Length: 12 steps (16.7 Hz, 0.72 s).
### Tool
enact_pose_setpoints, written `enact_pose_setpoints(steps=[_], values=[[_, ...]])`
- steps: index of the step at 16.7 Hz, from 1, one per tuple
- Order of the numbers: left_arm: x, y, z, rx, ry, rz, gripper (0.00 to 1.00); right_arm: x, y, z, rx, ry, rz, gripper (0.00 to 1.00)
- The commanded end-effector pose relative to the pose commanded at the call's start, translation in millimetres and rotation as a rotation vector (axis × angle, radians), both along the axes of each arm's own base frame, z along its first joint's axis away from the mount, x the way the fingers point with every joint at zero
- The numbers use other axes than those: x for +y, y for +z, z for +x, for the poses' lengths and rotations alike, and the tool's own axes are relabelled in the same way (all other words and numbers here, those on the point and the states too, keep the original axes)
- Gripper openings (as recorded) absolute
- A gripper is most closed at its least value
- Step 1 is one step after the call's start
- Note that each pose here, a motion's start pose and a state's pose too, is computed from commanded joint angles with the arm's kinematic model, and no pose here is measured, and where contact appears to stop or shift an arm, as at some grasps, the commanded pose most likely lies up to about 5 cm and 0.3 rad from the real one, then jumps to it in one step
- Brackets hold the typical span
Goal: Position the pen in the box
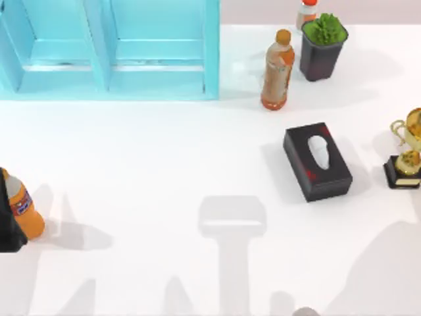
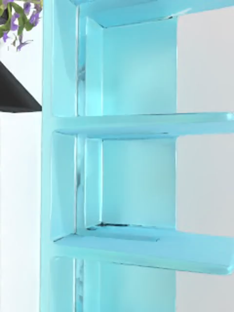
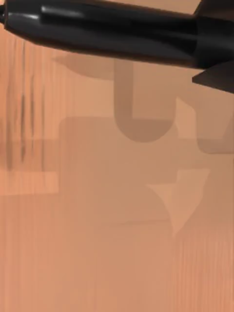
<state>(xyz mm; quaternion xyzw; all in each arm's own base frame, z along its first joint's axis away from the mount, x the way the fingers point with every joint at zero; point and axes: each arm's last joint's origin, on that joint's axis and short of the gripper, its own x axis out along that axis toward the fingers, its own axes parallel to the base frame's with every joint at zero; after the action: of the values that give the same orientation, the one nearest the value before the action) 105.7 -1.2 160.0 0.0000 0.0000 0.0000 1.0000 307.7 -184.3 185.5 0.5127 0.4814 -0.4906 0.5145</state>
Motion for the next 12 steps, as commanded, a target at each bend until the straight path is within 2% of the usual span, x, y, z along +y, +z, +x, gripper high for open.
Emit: enact_pose_setpoints(steps=[12], values=[[0.0, 0.0, 0.0, 0.000, 0.000, 0.000, 1.00, 0.0, 0.0, 0.0, 0.000, 0.000, 0.000, 0.90]])
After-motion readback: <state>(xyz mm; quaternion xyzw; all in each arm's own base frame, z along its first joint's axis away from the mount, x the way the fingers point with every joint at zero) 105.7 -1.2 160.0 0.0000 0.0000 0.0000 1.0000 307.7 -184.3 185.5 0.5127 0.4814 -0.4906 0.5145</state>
